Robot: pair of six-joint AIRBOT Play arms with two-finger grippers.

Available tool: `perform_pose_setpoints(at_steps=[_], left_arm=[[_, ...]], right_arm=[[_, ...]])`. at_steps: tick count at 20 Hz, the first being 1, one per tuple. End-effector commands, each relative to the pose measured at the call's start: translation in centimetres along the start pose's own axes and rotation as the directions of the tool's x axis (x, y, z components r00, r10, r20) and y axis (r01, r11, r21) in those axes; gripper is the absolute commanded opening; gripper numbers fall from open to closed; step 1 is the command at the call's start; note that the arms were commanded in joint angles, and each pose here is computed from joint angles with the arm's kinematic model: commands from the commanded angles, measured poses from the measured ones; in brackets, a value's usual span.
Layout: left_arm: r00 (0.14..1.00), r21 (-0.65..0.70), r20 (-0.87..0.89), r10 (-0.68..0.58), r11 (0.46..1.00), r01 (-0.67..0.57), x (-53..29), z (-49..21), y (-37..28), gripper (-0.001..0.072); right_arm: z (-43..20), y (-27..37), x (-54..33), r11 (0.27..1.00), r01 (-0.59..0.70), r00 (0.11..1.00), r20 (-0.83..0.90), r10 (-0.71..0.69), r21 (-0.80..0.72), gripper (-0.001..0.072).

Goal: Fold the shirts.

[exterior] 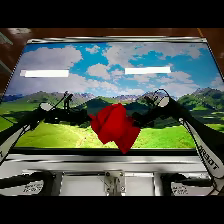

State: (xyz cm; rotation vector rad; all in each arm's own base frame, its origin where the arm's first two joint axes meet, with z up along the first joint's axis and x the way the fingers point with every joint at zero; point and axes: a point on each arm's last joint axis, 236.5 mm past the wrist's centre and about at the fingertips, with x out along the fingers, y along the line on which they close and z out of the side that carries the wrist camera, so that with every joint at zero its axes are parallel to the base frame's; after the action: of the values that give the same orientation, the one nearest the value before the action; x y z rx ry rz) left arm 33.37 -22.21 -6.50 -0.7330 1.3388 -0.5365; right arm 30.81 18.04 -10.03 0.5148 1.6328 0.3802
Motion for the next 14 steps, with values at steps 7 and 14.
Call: perform_pose_setpoints(at_steps=[7, 14], left_arm=[[0.674, 0.46, 0.7, -0.237, 0.871, -0.172, -27.2, 11.4, -20.3, 0.0046], [0.304, 0.589, 0.807, -0.506, 0.656, -0.472, -47.4, 2.7, -34.8, 0.0046]], right_arm=[[7.6, 13.7, -29.3, 0.914, 0.081, 0.69, 0.684, 0.236, -0.397, 0.0068], [-2.6, 21.1, -49.3, 0.795, 0.429, 0.226, 0.903, 0.365, -0.429, 0.0067]])
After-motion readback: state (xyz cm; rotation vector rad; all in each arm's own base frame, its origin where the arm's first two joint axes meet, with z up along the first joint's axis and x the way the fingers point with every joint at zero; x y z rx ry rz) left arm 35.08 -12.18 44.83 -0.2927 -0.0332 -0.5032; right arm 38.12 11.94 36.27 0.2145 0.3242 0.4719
